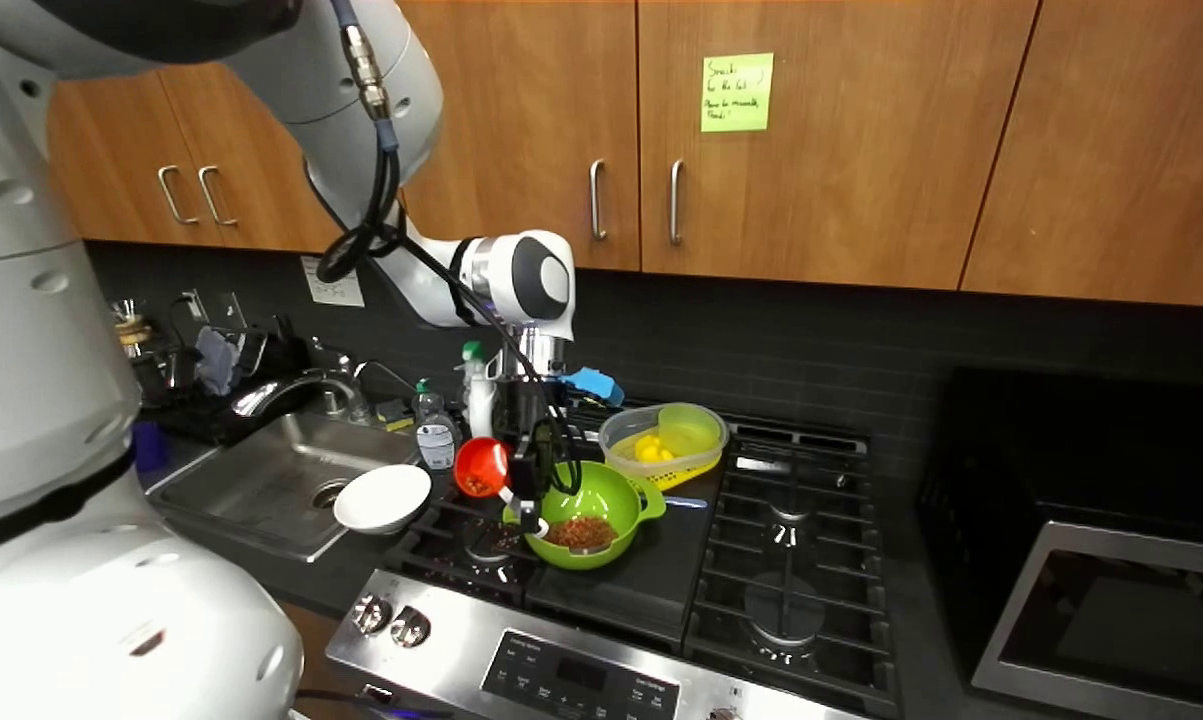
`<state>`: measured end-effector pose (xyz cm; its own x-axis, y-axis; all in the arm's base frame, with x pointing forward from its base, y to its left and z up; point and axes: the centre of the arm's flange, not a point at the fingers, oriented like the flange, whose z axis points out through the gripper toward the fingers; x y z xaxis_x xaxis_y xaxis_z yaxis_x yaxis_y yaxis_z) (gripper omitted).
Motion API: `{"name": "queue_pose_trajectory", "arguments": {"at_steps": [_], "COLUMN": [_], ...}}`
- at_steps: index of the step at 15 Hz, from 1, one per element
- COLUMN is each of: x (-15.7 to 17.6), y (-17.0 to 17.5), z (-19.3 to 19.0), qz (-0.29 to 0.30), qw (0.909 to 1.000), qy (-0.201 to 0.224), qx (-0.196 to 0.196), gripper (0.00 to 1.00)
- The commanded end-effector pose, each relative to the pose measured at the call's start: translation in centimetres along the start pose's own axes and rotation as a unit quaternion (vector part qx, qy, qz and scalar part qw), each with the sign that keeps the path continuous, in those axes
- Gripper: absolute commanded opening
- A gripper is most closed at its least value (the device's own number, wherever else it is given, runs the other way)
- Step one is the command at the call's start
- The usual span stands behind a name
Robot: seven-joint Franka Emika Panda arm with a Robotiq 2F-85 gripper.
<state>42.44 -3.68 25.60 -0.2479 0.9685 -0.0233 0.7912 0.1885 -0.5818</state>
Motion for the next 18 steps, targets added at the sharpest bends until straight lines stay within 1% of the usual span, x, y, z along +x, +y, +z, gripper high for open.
{"name": "queue_pose_trajectory", "arguments": {"at_steps": [1, 5, 6, 8, 9, 10, 11, 13, 14, 15, 16, 18], "x": [0.1, 0.2, 0.2, -0.5, -0.9, -1.2, -1.5, -2.2, -2.6, -2.9, -3.1, -3.2], "y": [-0.3, -0.4, -0.4, -0.4, -0.5, -0.7, -0.7, -0.8, -0.9, -1.0, -1.3, -2.0], "z": [-0.1, 0.0, 0.0, -0.5, -1.0, -1.4, -1.8, -2.4, -2.4, -2.4, -2.3, -2.4], "qz": [0.001, 0.001, 0.001, 0.002, 0.006, 0.008, 0.010, 0.018, 0.021, 0.031, 0.044, 0.063], "qw": [1.0000, 1.0000, 1.0000, 0.9981, 0.9950, 0.9918, 0.9878, 0.9821, 0.9780, 0.9728, 0.9656, 0.9518], "qy": [-0.002, -0.003, -0.003, 0.056, 0.093, 0.120, 0.145, 0.175, 0.197, 0.224, 0.254, 0.300], "qx": [-0.002, -0.004, -0.004, -0.025, -0.035, -0.044, -0.056, -0.068, -0.065, -0.052, -0.028, -0.005], "gripper": [0.04, 0.04, 0.01, 0.01, 0.01, 0.01, 0.01, 0.01, 0.01, 0.01, 0.01, 0.01]}}
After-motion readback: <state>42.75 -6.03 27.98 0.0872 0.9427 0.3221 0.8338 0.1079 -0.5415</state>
